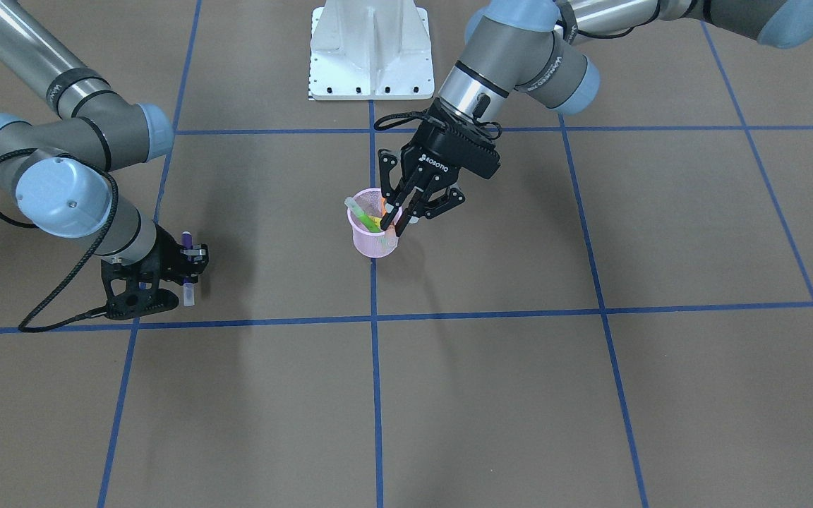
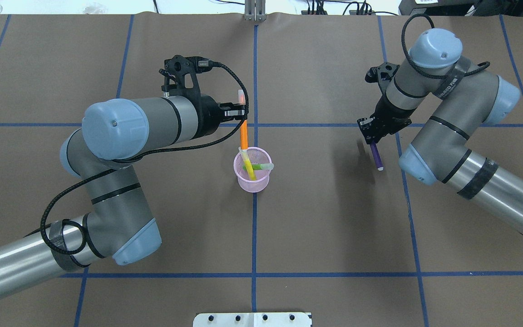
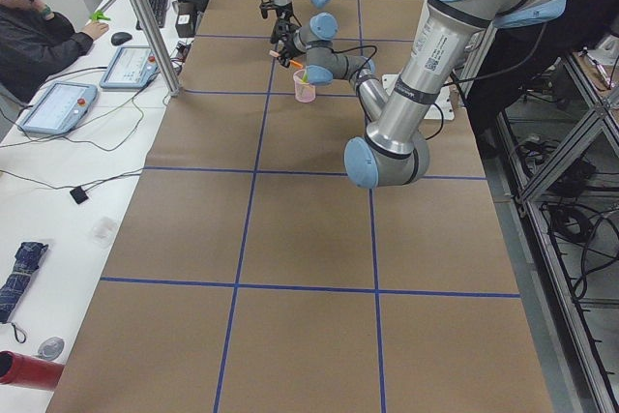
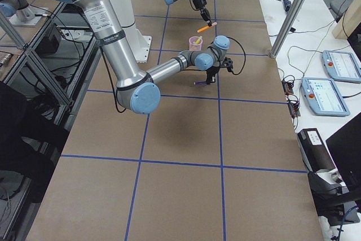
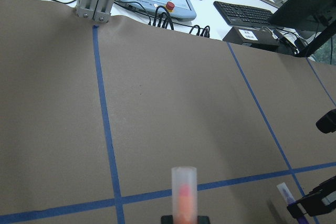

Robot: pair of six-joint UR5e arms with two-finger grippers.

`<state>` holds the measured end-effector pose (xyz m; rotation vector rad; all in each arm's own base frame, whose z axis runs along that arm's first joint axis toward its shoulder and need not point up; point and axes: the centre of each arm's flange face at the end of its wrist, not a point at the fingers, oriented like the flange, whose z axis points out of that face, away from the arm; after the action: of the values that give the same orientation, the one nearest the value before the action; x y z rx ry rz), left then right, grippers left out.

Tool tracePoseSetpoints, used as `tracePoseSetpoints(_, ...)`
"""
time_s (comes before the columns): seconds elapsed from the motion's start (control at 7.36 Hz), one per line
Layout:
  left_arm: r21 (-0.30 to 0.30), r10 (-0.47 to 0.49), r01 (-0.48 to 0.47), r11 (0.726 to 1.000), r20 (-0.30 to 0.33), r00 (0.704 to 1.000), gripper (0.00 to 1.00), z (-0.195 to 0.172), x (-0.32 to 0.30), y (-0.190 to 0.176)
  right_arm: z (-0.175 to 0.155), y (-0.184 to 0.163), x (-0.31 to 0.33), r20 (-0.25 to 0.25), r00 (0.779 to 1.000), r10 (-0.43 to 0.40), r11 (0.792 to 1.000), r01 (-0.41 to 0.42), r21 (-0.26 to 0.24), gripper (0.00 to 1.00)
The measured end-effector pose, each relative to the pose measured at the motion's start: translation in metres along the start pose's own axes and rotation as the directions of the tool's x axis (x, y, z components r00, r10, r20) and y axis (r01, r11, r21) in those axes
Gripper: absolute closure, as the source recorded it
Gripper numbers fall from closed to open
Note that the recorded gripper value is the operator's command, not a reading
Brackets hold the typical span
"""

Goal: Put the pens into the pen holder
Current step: 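Lift purple marker with right gripper while left lowers orange marker toward cup, then release orange marker into cup with left gripper and raise it away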

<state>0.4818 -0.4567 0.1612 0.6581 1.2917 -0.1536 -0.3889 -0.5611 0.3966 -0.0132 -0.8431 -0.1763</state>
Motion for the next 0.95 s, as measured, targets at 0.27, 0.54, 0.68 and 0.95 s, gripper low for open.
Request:
tracePoseSetpoints(0.27,0.002,-0.007,0.007,1.000,0.012,1.000,1.00,0.010,0.001,0.006,-0.030,-0.007,0.009,0.029,1.000,0.007,0.999,-0.008,0.032,1.00)
tracePoseSetpoints(0.54,0.011,-0.003,0.003,1.000,0.017,1.000,1.00,0.016,0.006,0.022,-0.050,-0.008,0.011,0.044,0.999,0.003,0.998,-0.005,0.060,1.00)
tracePoseSetpoints(0.68,0.011,-0.001,0.001,1.000,0.010,1.000,1.00,0.018,0.007,0.028,-0.058,-0.009,0.012,0.051,0.999,0.003,0.998,-0.006,0.068,1.00)
tracePoseSetpoints(0.95,0.011,0.001,-0.001,1.000,0.011,1.000,1.00,0.024,0.006,0.039,-0.071,-0.011,0.015,0.066,0.998,0.005,0.997,-0.010,0.081,1.00)
